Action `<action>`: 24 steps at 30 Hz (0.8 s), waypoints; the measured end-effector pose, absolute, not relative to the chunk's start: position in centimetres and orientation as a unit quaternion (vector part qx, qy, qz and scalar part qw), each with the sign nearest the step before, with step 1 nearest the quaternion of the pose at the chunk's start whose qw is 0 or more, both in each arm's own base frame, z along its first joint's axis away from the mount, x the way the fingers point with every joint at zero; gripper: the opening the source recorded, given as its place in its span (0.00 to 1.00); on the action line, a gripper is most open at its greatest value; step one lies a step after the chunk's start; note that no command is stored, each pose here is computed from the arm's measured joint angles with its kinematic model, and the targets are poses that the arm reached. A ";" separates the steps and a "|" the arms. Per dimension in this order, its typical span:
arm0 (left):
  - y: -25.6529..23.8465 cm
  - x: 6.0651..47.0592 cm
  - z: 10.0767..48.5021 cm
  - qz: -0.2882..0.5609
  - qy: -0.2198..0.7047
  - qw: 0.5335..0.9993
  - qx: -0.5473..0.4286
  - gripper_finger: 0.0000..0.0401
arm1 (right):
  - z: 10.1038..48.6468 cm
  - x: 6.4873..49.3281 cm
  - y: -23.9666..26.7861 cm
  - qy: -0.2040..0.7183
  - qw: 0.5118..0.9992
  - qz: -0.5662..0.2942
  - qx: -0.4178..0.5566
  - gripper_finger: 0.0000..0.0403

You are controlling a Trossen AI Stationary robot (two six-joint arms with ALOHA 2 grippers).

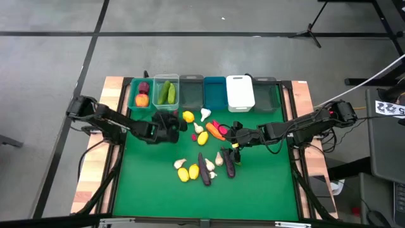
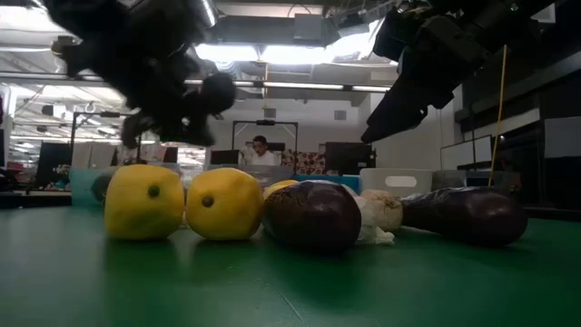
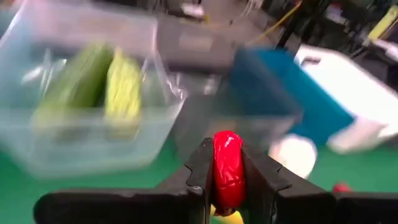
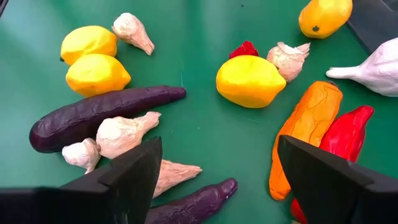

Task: Sort produce into baskets
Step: Put the red chili pepper into the left black bin

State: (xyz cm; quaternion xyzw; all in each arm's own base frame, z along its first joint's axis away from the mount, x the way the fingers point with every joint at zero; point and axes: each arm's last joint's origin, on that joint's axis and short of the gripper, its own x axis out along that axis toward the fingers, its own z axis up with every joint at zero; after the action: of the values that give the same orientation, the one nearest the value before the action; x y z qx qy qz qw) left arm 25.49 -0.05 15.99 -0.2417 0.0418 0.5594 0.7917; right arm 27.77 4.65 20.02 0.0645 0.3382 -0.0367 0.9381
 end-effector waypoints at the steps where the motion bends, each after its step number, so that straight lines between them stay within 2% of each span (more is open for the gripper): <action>1: 0.6 25.9 16.7 0.559 0.036 0.795 -0.235 0.13 | 20.0 27.8 4.7 0.338 0.938 -0.037 0.064 0.79; 8: 6.9 28.0 20.0 0.508 0.038 0.834 -0.212 0.13 | 20.0 27.8 4.7 0.339 0.938 -0.037 0.064 0.79; 16: 12.7 26.3 19.8 0.519 0.057 0.817 -0.243 0.14 | 20.0 27.8 4.7 0.339 0.938 -0.037 0.064 0.79; 24: 14.2 26.6 17.7 0.502 0.090 0.819 -0.263 0.18 | 20.0 27.8 4.6 0.337 0.939 -0.039 0.060 0.79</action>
State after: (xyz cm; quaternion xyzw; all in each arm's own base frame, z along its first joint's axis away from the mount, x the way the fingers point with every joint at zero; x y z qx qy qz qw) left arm 26.63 14.18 17.68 -0.2630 0.0904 0.5024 0.8187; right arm 27.78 4.63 20.02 0.0602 0.3373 -0.0386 0.9387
